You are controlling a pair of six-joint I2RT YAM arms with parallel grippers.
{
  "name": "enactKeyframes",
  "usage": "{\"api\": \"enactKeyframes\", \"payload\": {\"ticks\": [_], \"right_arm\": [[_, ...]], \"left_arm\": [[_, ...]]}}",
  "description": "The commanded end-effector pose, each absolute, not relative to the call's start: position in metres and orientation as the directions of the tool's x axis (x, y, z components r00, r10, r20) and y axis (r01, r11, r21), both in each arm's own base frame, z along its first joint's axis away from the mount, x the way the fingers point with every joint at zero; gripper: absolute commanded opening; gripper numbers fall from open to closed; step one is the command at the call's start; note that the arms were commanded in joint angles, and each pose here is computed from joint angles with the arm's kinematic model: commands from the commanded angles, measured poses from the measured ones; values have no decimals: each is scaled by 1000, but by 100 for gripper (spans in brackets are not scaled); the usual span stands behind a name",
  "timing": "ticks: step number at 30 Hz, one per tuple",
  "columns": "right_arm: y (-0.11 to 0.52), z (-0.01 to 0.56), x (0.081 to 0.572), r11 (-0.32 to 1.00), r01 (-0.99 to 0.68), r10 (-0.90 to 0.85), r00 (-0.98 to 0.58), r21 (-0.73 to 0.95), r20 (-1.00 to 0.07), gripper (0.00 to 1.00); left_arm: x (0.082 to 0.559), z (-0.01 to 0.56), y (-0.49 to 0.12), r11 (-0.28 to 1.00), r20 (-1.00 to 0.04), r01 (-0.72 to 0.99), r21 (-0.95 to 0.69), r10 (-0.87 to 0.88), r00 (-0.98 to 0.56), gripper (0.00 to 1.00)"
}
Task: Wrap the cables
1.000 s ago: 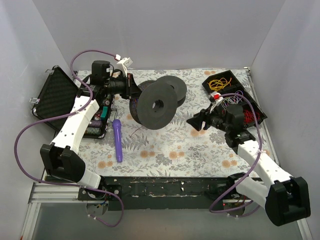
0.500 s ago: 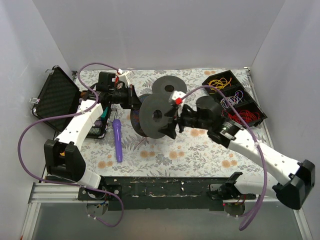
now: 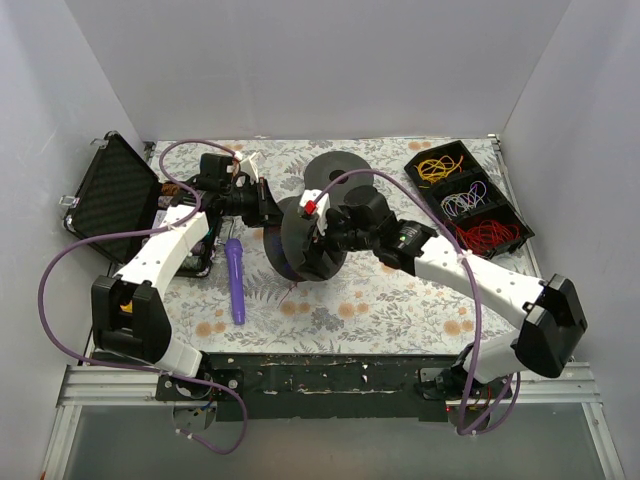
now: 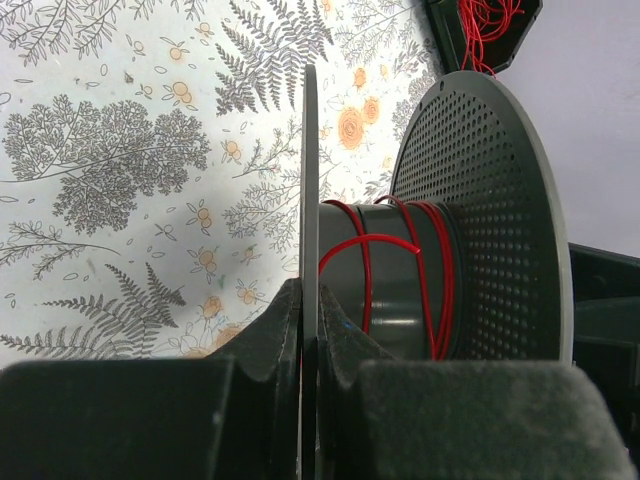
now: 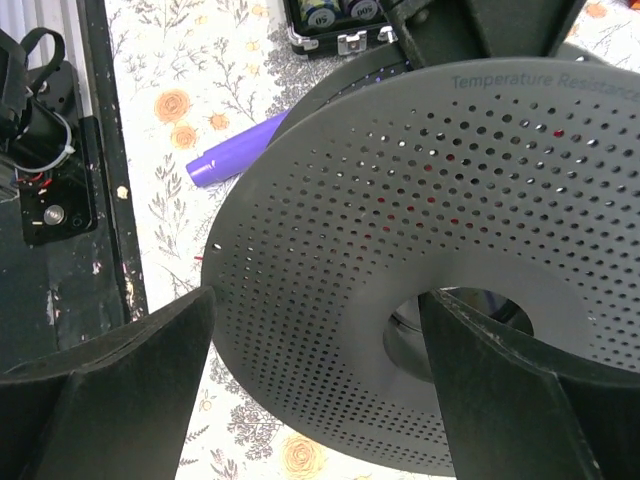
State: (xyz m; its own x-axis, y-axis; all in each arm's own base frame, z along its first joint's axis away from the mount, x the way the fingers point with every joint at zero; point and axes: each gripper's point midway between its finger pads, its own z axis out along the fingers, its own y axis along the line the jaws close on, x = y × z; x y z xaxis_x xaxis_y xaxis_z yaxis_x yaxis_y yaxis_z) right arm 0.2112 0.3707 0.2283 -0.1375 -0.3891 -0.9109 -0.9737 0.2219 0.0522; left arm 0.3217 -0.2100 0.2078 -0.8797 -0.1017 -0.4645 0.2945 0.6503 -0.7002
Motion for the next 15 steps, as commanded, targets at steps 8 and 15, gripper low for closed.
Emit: {"api": "enactKeyframes", "payload": {"ticks": [8, 15], "right_arm": [[399, 211, 199, 97, -980, -397, -197, 172, -896, 91], [395, 230, 162, -33, -983, -353, -156, 179, -922, 92]], "left_arm": [[318, 228, -222, 551, -455, 314, -773, -136, -880, 0], [327, 215, -215, 567, -434, 277, -776, -161, -886, 0]]}}
